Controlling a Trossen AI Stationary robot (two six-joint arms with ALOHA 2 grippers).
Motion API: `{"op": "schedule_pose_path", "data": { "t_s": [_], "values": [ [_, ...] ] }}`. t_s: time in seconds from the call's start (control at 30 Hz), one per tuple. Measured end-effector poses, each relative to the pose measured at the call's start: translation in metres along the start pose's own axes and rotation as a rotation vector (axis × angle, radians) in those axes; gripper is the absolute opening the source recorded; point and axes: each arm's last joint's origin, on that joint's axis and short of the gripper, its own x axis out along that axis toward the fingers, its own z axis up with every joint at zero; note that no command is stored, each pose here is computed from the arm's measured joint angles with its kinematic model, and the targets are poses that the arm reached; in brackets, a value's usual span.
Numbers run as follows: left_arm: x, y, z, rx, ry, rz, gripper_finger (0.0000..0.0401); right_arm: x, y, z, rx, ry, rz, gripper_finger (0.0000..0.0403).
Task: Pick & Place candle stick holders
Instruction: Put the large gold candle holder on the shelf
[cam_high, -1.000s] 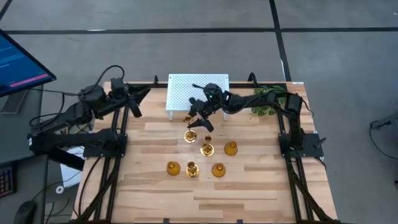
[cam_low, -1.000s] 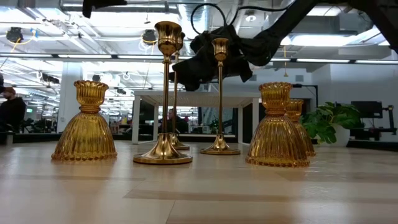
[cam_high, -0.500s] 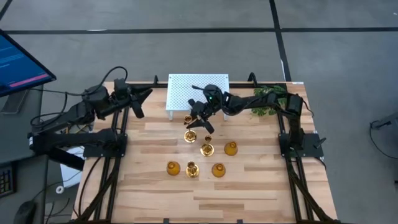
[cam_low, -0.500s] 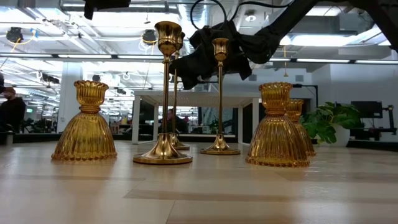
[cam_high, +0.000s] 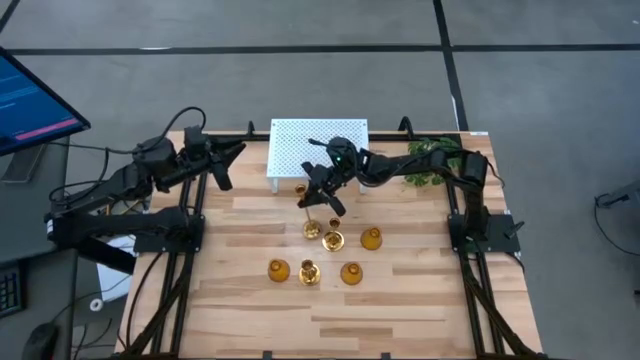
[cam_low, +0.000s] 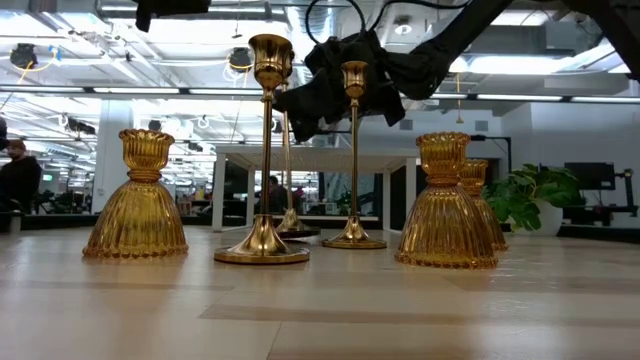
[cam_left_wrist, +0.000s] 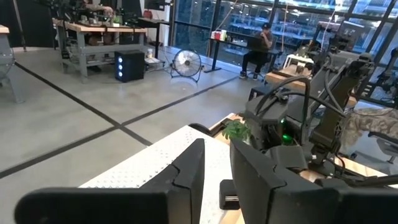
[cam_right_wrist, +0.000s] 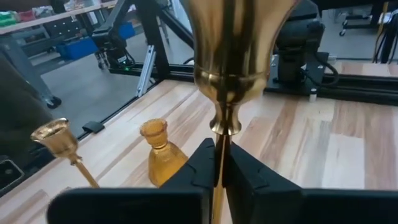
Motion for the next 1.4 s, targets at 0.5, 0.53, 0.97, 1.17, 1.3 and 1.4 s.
{"op": "schedule_pose_path", "data": {
  "t_s": [0.5, 0.53, 0.97, 1.17, 1.3, 1.4],
  "values": [
    [0.000, 0.001, -0.007, 0.027, 0.072, 0.009, 0.0076, -0.050, 0.030, 0.083, -0.226, -0.171, -0.135, 0.0025],
    [0.000, 0.001, -0.008, 0.029, 0.077, 0.010, 0.0076, -0.059, 0.033, 0.091, -0.245, -0.181, -0.159, 0.0027],
    [-0.014, 0.011, -0.049, 0.026, 0.135, 0.020, 0.0076, -0.173, 0.035, 0.127, -0.263, -0.179, -0.548, 0.0020],
    [-0.030, 0.020, -0.078, -0.031, 0.100, 0.051, 0.0076, -0.209, 0.018, 0.119, -0.233, -0.171, -0.677, 0.0027],
    [-0.040, 0.025, -0.090, -0.069, 0.047, 0.059, 0.0076, -0.229, 0.011, 0.114, -0.227, -0.156, -0.746, 0.0015],
    [-0.045, 0.027, -0.096, -0.078, 0.018, 0.056, 0.0076, -0.237, 0.009, 0.116, -0.258, -0.173, -0.773, 0.0011]
  ]
}}
